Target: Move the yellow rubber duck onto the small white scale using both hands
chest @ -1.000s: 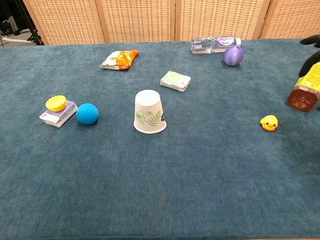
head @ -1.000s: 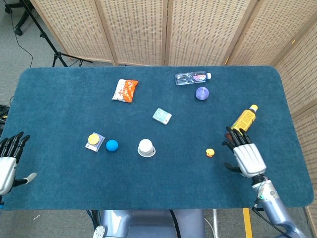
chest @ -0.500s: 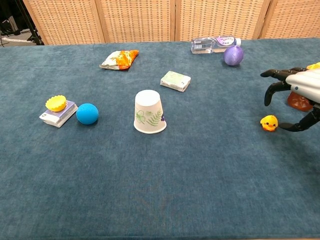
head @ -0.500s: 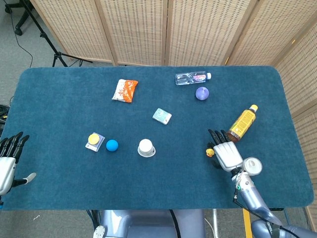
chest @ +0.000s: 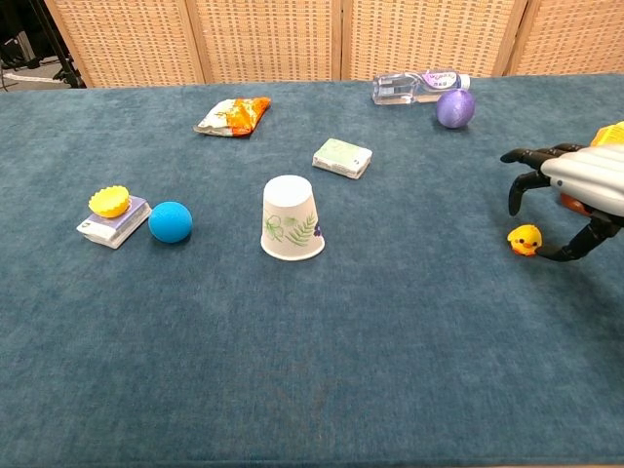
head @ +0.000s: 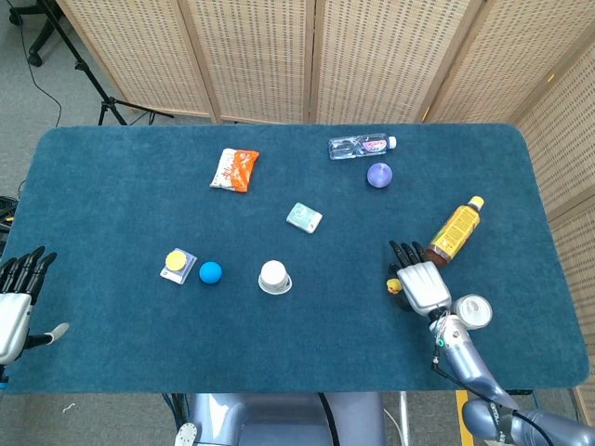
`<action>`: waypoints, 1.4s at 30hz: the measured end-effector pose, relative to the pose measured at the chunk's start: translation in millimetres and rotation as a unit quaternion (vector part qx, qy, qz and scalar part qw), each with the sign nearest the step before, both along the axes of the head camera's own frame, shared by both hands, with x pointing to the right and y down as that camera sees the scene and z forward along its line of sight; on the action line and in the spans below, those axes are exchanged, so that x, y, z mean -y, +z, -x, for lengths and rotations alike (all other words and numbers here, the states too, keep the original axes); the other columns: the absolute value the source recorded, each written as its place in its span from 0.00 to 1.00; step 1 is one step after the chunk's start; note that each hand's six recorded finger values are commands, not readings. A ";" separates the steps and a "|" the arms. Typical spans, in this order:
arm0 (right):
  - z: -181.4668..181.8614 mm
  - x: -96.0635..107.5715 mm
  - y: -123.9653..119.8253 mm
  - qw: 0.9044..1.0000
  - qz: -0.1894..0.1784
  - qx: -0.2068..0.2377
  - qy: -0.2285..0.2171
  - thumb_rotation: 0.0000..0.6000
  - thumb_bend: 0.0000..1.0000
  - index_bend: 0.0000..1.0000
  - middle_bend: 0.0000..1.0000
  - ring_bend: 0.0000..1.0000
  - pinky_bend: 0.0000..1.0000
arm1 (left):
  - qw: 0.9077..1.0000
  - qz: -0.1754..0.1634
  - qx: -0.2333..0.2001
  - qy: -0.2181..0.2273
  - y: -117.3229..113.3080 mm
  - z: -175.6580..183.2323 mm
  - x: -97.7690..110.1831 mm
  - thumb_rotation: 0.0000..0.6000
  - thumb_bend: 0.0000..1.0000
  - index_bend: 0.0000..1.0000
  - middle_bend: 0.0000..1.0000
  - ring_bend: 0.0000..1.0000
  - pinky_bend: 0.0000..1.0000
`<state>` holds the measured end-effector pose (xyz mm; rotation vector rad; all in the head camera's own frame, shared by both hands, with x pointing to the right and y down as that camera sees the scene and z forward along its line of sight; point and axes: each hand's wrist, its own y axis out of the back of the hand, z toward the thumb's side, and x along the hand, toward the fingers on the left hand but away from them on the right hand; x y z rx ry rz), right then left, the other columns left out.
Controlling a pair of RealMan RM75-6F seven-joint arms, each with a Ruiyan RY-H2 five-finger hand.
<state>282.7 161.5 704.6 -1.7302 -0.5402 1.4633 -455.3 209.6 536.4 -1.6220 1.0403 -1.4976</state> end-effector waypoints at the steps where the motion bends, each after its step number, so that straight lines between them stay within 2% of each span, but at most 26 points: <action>1: -0.1 0.2 1.4 1.000 0.001 -0.002 0.000 1.00 0.34 0.37 0.00 0.00 0.00 | 1.000 0.000 0.001 0.000 0.2 0.1 0.1 1.00 0.00 0.00 0.00 0.00 0.00; 12: -1.3 1.7 12.1 1.000 0.008 -0.011 0.003 1.00 0.34 0.42 0.00 0.00 0.00 | 1.000 0.002 0.003 0.000 1.8 -0.3 1.2 1.00 0.00 0.00 0.00 0.00 0.00; 17: -1.3 2.3 15.4 1.000 0.012 -0.014 0.005 1.00 0.41 0.45 0.00 0.00 0.00 | 1.000 0.004 0.004 -0.001 2.5 -0.3 1.4 1.00 0.00 0.00 0.00 0.00 0.00; 26: 0.1 2.8 11.4 1.000 0.004 -0.014 0.003 1.00 0.47 0.48 0.00 0.00 0.00 | 1.000 0.004 0.003 -0.001 2.3 -0.2 1.5 1.00 0.00 0.00 0.00 0.00 0.00; 32: 6.6 2.9 -4.0 1.000 -0.010 0.004 -0.005 1.00 0.47 0.49 0.00 0.00 0.00 | 1.000 0.004 -0.001 -0.003 1.1 0.5 1.9 1.00 0.00 0.00 0.00 0.00 0.00; 35: 17.0 1.5 -18.3 0.999 -0.023 0.023 -0.023 1.00 0.47 0.49 0.00 0.00 0.00 | 1.000 0.004 -0.003 -0.002 0.3 0.3 1.4 1.00 0.00 0.00 0.00 0.00 0.00; 38: 33.4 -2.4 -34.5 0.997 -0.035 0.047 -0.056 1.00 0.47 0.50 0.00 0.00 0.00 | 1.000 0.003 -0.005 0.000 -0.9 0.0 0.5 1.00 0.00 0.00 0.00 0.00 0.00; 42: 62.6 -9.1 -57.2 0.989 -0.050 0.086 -0.113 1.00 0.49 0.51 0.00 0.00 0.00 | 1.000 0.002 -0.007 -0.001 -2.0 0.4 0.0 1.00 0.00 0.00 0.00 0.00 0.00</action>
